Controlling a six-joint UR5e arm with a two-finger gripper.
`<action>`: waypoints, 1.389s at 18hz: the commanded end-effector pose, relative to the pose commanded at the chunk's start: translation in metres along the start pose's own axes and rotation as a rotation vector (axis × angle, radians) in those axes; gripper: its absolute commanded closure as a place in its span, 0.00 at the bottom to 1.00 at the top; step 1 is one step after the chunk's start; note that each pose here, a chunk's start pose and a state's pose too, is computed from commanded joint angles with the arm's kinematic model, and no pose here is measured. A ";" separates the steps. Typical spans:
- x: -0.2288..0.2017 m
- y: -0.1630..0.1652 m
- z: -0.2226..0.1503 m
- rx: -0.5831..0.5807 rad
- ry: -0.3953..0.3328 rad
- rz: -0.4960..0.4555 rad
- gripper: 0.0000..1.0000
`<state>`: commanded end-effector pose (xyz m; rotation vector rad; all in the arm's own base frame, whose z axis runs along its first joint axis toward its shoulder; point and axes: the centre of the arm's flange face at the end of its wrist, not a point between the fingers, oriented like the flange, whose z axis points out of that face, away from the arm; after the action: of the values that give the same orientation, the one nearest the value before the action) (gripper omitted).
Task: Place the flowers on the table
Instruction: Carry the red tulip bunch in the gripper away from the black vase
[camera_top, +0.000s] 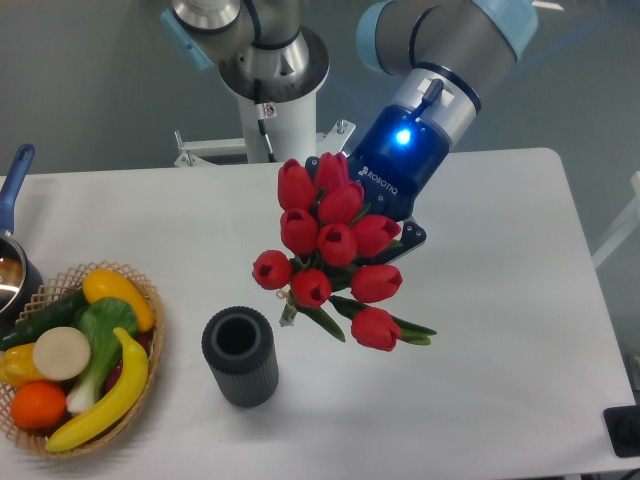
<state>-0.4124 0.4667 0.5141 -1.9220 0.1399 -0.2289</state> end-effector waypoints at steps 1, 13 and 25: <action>0.000 0.000 0.001 -0.002 -0.001 0.002 0.59; -0.004 0.000 -0.012 -0.024 -0.046 0.003 0.59; -0.007 0.042 -0.034 -0.334 -0.307 -0.022 0.60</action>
<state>-0.4266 0.4217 0.4858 -2.2656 -0.0521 0.0828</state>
